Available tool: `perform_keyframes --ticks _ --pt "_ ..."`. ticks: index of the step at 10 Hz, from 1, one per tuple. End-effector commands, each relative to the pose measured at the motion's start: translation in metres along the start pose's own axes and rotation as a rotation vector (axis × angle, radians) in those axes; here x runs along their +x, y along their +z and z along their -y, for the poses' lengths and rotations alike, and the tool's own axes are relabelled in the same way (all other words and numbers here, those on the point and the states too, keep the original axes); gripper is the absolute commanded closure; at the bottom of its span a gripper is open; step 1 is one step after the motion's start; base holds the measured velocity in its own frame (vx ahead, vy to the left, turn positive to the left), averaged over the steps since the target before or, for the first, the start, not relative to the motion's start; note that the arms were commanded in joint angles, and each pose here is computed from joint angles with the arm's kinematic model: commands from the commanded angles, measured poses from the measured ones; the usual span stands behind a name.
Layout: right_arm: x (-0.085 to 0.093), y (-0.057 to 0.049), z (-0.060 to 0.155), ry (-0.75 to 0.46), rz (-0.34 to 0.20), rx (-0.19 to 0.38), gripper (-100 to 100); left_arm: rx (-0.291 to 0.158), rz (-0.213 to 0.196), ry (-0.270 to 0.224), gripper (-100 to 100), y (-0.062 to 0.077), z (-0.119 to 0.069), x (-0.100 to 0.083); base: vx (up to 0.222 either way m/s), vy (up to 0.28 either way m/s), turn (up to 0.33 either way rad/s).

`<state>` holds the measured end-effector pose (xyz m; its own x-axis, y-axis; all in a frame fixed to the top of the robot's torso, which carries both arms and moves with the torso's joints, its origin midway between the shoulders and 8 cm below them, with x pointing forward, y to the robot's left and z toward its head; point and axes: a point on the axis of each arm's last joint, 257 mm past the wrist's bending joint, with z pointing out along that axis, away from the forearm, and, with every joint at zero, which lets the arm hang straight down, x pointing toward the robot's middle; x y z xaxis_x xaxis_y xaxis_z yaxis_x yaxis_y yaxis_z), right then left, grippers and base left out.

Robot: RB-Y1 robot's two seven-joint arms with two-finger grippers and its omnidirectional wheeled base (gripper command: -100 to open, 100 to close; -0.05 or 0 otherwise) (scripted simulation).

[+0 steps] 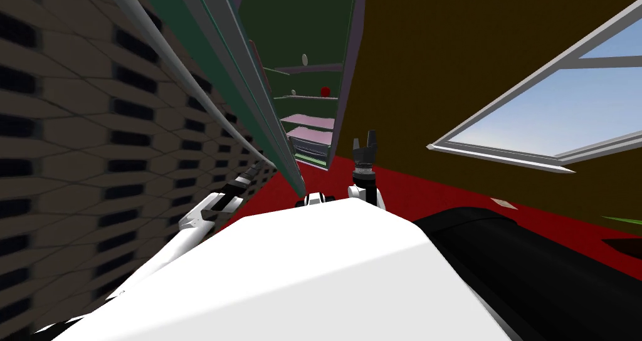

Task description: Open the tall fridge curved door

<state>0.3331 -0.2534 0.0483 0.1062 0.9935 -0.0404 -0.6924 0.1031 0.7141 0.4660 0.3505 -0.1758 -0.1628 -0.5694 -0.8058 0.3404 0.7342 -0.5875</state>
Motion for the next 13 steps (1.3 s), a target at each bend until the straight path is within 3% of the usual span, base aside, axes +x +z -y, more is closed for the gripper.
perform_keyframes --ticks 1,2,3,4,5,6,13 --pt "0.000 0.000 0.000 0.000 0.000 0.000 0 0.065 -0.032 -0.008 100 -0.001 0.025 0.006 -0.054 0.375 -0.054" --pt "0.000 0.000 0.000 0.000 0.000 0.000 0 0.065 -0.032 -0.008 100 -0.001 0.025 0.006 -0.063 0.311 -0.048" --pt "0.000 0.000 0.000 0.000 0.000 0.000 0 0.093 -0.054 -0.016 100 -0.004 0.035 0.014 -0.038 0.325 -0.025" --pt "0.000 0.000 0.000 0.000 0.000 0.000 0 0.074 -0.050 -0.011 100 -0.006 0.029 0.014 -0.020 0.169 0.005" --pt "0.000 0.000 0.000 0.000 0.000 0.000 0 0.109 -0.070 -0.009 100 -0.008 0.041 0.019 0.053 0.197 -0.004" --pt "0.000 0.000 0.000 0.000 0.000 0.000 0 0.109 -0.070 -0.009 100 -0.008 0.041 0.019 0.061 0.208 -0.002" --pt "0.000 0.000 0.000 0.000 0.000 0.000 0 0.225 -0.152 -0.018 100 -0.022 0.082 0.047 0.008 0.258 -0.014"
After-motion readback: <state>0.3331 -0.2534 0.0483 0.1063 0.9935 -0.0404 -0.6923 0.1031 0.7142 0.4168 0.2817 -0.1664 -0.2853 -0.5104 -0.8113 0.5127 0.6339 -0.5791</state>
